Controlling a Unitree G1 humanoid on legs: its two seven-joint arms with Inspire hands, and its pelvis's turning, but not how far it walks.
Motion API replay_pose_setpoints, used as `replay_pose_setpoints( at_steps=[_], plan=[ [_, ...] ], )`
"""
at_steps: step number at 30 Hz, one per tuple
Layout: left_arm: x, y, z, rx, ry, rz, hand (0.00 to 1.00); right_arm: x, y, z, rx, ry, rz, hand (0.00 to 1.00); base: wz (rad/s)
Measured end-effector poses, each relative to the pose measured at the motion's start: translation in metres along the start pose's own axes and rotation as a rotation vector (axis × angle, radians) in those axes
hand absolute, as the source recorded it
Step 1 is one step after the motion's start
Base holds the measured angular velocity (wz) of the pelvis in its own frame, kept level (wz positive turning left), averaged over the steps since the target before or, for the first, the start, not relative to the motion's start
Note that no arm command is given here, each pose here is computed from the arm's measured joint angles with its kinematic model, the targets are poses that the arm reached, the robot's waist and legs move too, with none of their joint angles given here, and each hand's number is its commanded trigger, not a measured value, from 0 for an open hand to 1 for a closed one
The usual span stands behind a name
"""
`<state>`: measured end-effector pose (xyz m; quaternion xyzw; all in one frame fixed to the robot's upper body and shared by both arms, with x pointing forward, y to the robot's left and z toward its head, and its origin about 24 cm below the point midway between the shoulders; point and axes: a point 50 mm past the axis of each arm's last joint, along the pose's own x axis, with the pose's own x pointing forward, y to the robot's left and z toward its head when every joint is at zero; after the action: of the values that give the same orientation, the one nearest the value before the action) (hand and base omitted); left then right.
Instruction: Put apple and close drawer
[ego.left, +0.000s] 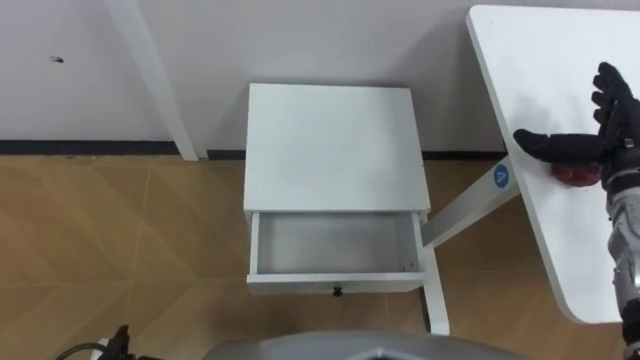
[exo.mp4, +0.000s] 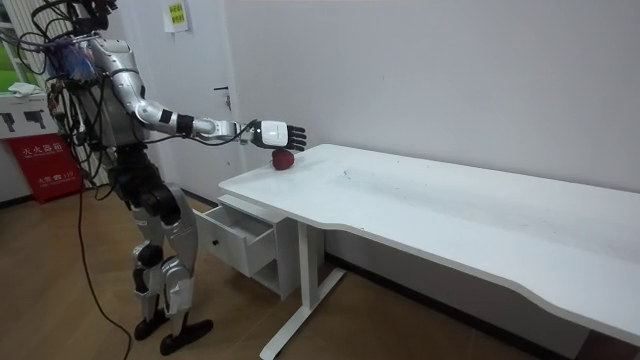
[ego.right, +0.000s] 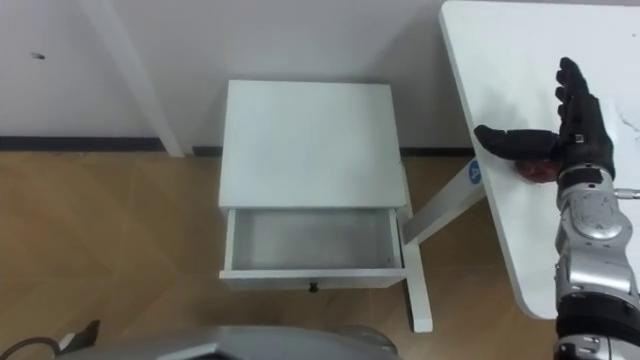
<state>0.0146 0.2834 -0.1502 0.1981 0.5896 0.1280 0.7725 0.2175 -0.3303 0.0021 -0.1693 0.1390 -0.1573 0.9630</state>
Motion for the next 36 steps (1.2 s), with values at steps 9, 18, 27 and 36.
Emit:
replay_pose_setpoints(
  at_steps=[9, 18, 27, 36],
  plan=[
    [0.0, -0.002, -0.003, 0.015, 0.023, -0.009, 0.0, -0.002, -0.002, -0.01, -0.002, 0.043, -0.027, 0.0, 0.0],
    [-0.001, -0.003, -0.005, 0.039, 0.023, -0.018, 0.0, -0.002, -0.004, -0.012, -0.04, 0.052, -0.064, 0.0, 0.01],
    [-0.001, -0.004, -0.005, 0.05, 0.023, -0.024, 0.0, -0.002, -0.004, -0.012, -0.044, 0.054, -0.076, 0.0, 0.0],
    [-0.002, -0.006, -0.008, 0.072, 0.025, -0.032, 0.0, -0.003, -0.004, -0.014, -0.076, 0.048, -0.067, 0.0, 0.0]
  ],
)
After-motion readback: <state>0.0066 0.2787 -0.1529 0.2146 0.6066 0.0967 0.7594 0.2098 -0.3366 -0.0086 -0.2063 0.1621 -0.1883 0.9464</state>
